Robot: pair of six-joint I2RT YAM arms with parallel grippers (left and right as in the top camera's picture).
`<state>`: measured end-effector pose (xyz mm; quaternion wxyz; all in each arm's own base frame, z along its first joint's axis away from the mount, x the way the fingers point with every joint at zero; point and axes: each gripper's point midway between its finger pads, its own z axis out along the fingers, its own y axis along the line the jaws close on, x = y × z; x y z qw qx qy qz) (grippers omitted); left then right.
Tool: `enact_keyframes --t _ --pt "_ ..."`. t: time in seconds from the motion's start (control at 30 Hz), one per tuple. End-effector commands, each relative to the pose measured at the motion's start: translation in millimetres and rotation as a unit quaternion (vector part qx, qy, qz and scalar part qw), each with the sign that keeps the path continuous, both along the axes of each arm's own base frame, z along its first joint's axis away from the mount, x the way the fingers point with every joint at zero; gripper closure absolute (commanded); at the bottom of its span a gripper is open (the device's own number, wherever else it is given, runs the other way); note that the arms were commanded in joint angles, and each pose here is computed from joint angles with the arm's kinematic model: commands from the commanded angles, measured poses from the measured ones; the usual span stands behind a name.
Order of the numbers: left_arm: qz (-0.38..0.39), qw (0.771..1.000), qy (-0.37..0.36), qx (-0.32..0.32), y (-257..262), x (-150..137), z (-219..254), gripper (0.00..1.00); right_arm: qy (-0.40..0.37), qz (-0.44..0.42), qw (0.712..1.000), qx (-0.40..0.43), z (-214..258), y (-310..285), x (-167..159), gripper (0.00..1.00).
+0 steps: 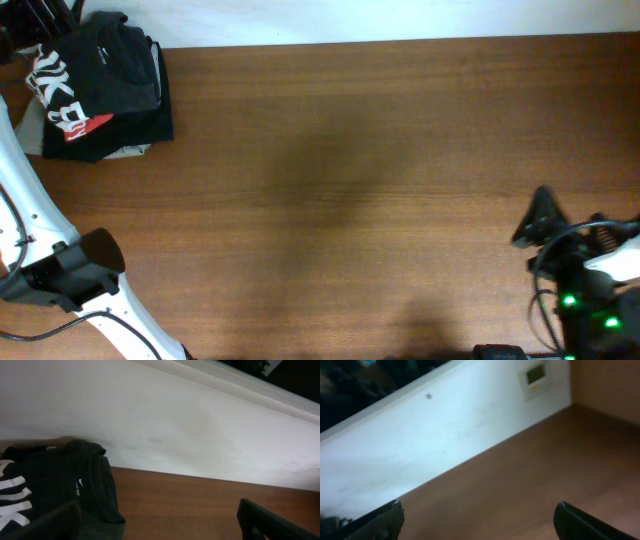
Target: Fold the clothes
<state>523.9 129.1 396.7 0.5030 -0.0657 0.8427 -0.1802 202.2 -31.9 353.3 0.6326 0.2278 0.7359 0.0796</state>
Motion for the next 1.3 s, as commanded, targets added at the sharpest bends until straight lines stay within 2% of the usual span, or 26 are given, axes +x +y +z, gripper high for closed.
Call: enact_keyframes --t 0.0,0.27,0.8,1.0,1.13,1.27 --pt "-0.006 1.000 -0.001 -0.005 -2 1 -1 0.01 -0.029 0.064 0.997 -0.012 -41 21 10 0.01" --pt "-0.006 1.000 -0.001 -0.005 -2 1 -1 0.01 -0.082 0.100 0.990 -0.047 -95 36 20 0.01" --pt "-0.006 1.000 -0.001 -0.005 -2 1 -1 0.01 -0.132 0.104 0.985 -0.050 -158 39 44 0.01" --pt "-0.006 1.000 -0.001 -0.005 -2 1 -1 0.01 -0.109 0.105 0.987 -0.049 -169 39 44 0.01" --pt "-0.006 1.000 -0.001 -0.005 -2 1 -1 0.01 -0.051 0.108 0.992 -0.044 -198 39 44 0.01" --pt "-0.006 1.000 -0.001 -0.005 -2 1 -1 0.01 -0.052 0.103 0.992 -0.044 -197 37 44 0.02"
